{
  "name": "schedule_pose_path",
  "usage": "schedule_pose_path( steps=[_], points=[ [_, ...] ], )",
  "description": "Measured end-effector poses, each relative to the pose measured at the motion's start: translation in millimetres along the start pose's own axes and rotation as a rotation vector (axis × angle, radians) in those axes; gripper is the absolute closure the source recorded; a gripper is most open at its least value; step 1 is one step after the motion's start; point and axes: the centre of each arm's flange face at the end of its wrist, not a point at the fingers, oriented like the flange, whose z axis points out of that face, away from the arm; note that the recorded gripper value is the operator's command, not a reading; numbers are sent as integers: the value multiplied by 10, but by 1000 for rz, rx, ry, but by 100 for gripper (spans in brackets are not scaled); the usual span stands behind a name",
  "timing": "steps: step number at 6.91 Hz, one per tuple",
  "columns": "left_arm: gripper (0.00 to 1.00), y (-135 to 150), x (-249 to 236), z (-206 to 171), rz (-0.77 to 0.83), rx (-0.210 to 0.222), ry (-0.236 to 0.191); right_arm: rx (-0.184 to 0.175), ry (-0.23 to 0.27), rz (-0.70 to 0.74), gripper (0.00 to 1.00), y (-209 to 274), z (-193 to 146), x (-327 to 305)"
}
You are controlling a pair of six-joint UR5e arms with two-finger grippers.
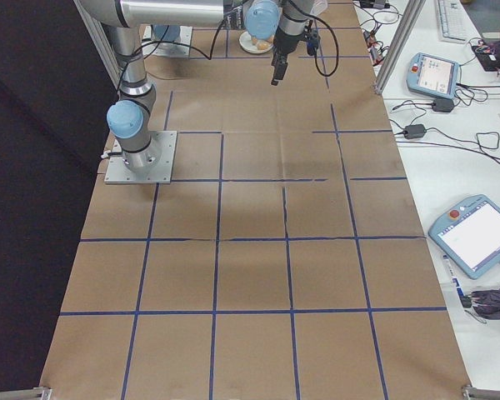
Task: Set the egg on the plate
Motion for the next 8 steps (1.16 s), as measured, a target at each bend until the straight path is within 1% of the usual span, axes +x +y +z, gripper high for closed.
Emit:
schedule_pose_path(
  steps=[1,2,3,4,5,6,7,8],
  points=[
    [1,-5,4,-32,3,3,-8,0,0,0,0,-1,1,0],
    [1,-18,28,-138,-7,16,-30,0,0,0,0,0,0,0],
    [1,-34,100,-370,-60,45,-73,1,1,0,0,2,-3,1],
    [1,-85,271,-674,-136,83,-128,1,1,0,0,4,-5,1],
    [1,-199,534,-902,-201,100,-181,1,0,0,0,4,-4,0],
    [1,-344,860,-1062,-276,96,-229,1,0,0,0,3,-3,0],
    [0,-474,1225,-1208,-362,91,-254,1,0,0,0,2,-3,0],
    [1,-577,1600,-1375,-441,89,-263,0,0,0,0,1,-1,0]
  ],
)
